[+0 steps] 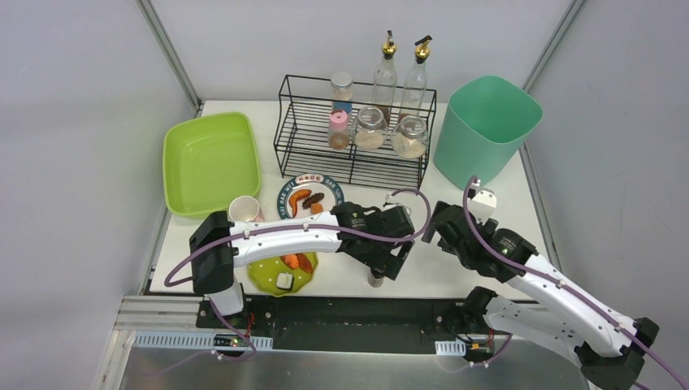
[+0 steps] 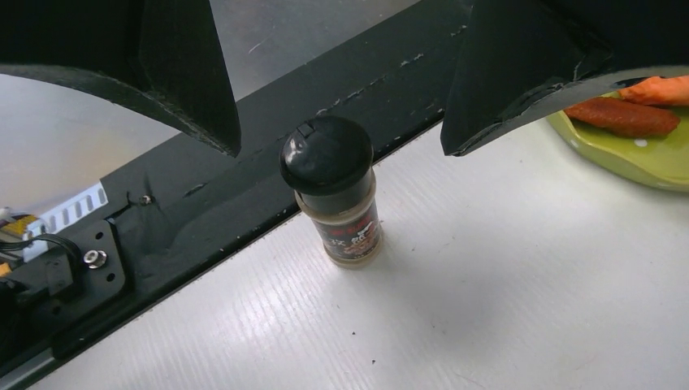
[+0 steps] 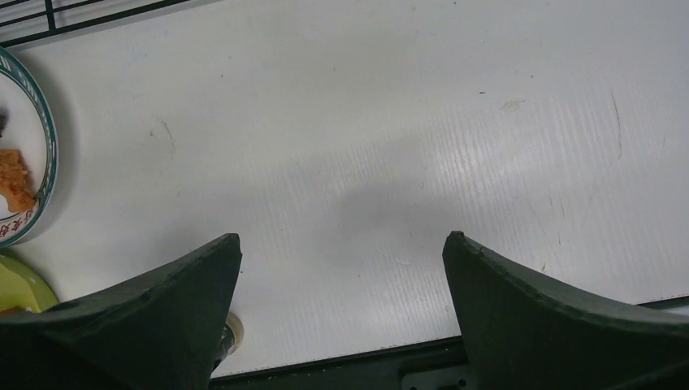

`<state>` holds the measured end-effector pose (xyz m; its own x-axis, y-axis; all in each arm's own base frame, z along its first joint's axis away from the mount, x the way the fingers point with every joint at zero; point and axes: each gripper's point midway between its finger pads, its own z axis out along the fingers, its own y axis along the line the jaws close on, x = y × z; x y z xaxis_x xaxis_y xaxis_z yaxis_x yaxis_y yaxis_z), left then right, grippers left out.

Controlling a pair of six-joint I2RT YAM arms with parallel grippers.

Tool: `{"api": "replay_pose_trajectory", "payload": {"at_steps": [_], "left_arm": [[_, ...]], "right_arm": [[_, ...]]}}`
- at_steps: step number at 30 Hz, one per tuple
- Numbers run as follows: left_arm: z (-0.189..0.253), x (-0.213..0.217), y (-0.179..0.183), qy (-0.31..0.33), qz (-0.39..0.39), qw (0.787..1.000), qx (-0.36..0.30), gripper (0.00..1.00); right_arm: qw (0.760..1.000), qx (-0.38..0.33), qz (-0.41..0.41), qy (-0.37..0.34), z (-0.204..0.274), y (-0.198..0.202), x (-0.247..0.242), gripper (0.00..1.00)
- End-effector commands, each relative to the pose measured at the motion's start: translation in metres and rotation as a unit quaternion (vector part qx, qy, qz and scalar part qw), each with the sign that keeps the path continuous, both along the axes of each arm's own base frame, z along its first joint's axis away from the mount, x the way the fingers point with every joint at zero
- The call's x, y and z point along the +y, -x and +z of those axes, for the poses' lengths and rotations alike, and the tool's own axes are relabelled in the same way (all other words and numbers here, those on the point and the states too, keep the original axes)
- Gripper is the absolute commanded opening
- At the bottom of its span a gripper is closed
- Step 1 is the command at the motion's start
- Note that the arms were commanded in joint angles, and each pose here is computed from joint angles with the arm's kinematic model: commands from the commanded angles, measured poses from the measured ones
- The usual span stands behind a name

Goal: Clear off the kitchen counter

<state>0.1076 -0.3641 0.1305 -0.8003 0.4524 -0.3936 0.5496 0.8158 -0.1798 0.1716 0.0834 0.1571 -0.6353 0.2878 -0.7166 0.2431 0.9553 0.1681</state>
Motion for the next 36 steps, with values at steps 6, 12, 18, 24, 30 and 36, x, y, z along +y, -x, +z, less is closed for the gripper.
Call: {"api": "replay_pose_trajectory", "payload": {"at_steps": [6, 12, 18, 24, 30, 36], "left_arm": [[-0.008, -0.011, -0.004, -0.009, 0.018, 1.0, -0.007, 0.92], [-0.013, -0.016, 0.002, -0.013, 0.009, 1.0, 0.004, 0.82], [-0.012, -0.018, 0.003, -0.011, 0.008, 1.0, 0.003, 0.68], [-0.01, -0.018, 0.003, -0.008, 0.008, 1.0, 0.003, 0.41], [-0.001, -0.012, -0.001, -0.006, 0.01, 1.0, -0.014, 0.15], [0.036, 0.004, -0.02, -0.009, 0.018, 0.997, -0.069, 0.0]], "right_arm": [[1.0, -0.006, 0.007, -0.015, 0.001, -0.001, 0.001, 0.99], [1.0, -0.002, 0.008, -0.017, -0.004, -0.001, 0.003, 0.99], [1.0, 0.0, 0.01, -0.018, -0.006, -0.001, 0.004, 0.99], [1.0, 0.006, 0.01, -0.024, -0.014, 0.001, 0.005, 0.99], [1.0, 0.006, 0.01, -0.027, -0.015, 0.001, 0.005, 0.99], [1.0, 0.005, 0.012, -0.029, -0.016, 0.0, 0.007, 0.99]]}}
